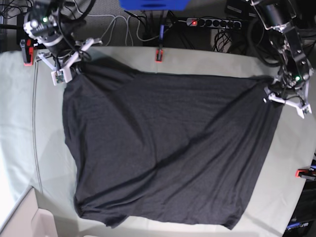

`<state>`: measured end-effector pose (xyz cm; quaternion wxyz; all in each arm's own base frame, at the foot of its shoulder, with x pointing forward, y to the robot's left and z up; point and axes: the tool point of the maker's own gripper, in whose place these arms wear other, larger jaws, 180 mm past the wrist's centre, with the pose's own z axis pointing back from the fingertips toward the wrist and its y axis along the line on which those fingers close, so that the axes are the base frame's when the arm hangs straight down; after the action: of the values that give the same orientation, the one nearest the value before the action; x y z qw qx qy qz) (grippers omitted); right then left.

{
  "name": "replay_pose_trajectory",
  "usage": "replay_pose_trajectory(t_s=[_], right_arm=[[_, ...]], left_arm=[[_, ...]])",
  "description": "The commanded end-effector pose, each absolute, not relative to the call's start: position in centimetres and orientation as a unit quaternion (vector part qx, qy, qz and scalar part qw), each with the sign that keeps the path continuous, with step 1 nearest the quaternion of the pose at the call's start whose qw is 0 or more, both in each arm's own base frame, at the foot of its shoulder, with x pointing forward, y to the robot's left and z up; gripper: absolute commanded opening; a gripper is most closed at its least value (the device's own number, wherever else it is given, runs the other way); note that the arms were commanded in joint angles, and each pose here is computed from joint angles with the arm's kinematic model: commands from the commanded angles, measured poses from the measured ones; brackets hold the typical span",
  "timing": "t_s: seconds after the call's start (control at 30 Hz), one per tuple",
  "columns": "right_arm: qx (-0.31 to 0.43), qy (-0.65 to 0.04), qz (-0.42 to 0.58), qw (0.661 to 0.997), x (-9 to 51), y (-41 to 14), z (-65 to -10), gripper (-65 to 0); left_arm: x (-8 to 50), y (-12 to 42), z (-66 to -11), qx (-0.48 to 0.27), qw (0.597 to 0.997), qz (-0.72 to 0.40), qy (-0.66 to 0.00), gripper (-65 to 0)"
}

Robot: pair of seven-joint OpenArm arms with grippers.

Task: Layout the t-shirt on the table in an organized manner, then fold the t-shirt properly
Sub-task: 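Regrasp the shirt corner with the right gripper and pull it outward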

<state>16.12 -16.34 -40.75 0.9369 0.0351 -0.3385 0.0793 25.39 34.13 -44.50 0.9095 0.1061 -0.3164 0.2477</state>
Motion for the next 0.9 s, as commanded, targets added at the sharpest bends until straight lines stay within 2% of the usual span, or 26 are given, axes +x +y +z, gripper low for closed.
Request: replay_pose_trajectory(t_s=[0.0,0.13,0.33,0.53,0.77,0.87], right_arm=[[0.028,-0.344,0.081,0.935,15.8,-16.6,-40.1,-65.0],[0.041,-0.319,0.079,0.944,13.6,-15.7,-41.0,-65.0],[0.103,-0.250,0.109,0.957,11.1,-11.4,-44.4,-65.0],[0.136,-0.220,0.168,0.951,10.2,-8.5,-44.7,-64.3],[0.128,-0.224,0.174,0.950,10.4,-9.4,-44.6,-39.9],[0.092,-0.238,0.142,0.956,10.9,-12.2,-43.8,-34.0]], left_arm=[[26.4,35.2,-43.0,0.119,0.900,0.246,-0.339,-22.1],[26.5,35.7,-42.6,0.125,0.899,0.244,-0.342,-22.1],[27.3,36.1,-42.0,0.125,0.896,0.244,-0.351,-22.1],[27.2,36.7,-41.8,0.132,0.896,0.241,-0.350,-22.1],[26.8,36.8,-42.0,0.134,0.897,0.239,-0.346,-22.0],[26.0,36.8,-42.5,0.136,0.900,0.238,-0.337,-22.0]])
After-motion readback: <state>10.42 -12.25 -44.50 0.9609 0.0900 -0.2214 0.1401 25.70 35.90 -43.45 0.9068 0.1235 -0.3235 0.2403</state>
